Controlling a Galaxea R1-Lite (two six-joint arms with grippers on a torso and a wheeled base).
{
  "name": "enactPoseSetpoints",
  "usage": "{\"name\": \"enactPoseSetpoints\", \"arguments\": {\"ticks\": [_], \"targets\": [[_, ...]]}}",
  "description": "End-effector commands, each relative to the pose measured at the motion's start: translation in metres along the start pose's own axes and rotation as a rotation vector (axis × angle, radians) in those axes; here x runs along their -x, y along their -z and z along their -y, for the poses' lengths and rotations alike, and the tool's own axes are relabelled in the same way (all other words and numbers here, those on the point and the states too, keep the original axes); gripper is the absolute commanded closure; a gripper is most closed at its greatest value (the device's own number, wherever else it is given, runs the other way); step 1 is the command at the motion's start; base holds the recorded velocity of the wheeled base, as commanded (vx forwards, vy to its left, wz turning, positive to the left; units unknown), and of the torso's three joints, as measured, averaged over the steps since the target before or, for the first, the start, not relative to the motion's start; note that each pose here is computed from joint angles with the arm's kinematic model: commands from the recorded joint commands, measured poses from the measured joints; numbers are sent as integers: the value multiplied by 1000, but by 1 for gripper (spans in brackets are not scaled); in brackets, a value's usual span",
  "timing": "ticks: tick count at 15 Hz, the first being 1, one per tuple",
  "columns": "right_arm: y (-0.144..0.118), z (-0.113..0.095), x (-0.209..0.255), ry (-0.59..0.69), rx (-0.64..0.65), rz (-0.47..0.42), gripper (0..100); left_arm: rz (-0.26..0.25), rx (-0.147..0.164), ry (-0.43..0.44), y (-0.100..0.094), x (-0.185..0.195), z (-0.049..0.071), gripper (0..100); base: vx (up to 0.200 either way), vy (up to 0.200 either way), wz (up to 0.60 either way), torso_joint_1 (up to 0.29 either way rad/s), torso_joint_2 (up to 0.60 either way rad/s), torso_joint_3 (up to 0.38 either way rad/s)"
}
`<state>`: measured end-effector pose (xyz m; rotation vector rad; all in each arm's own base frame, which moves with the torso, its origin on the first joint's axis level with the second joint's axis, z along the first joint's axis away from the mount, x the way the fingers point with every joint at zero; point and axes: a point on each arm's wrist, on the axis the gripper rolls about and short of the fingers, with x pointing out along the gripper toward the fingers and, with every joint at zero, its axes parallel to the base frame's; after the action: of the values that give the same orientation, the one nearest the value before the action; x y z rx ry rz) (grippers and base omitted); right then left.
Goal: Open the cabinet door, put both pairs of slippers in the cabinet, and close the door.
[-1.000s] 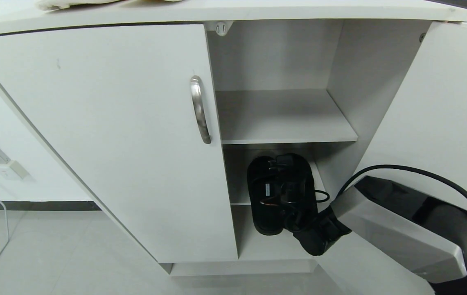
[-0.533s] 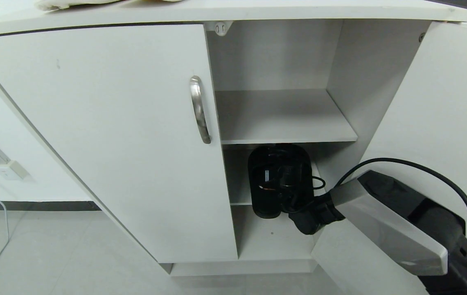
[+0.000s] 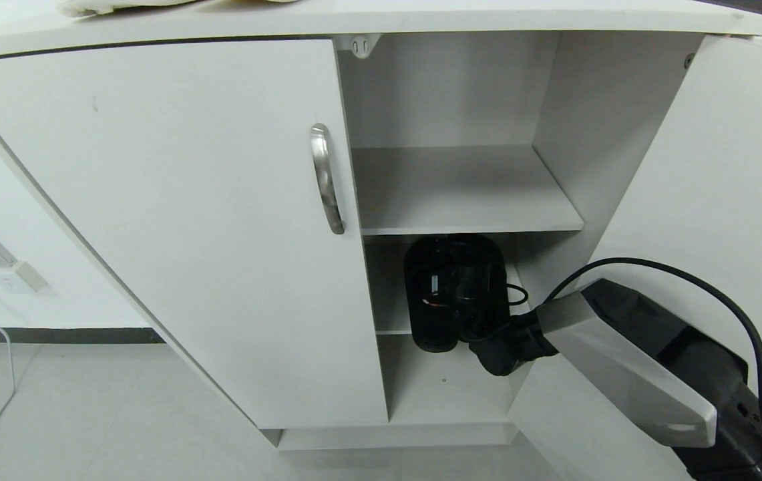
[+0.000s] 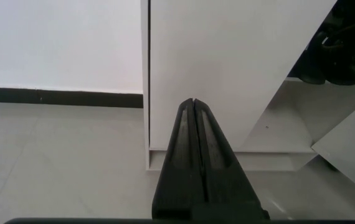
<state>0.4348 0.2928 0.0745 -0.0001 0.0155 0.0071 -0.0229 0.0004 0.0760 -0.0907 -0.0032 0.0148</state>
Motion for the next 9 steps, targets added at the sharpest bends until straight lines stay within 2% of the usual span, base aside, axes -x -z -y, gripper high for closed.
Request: {"name": "enactPoseSetpoints", "arguments": {"ticks": [1, 9], "targets": [[1, -1, 0, 0, 0, 0, 100, -1, 0, -1, 0, 0, 0, 100, 0, 0, 0, 0, 0, 0], [9, -1, -1, 0, 10, -13, 100, -3, 0, -1, 0, 0, 0, 100, 0, 0, 0, 0, 0, 0]]}}
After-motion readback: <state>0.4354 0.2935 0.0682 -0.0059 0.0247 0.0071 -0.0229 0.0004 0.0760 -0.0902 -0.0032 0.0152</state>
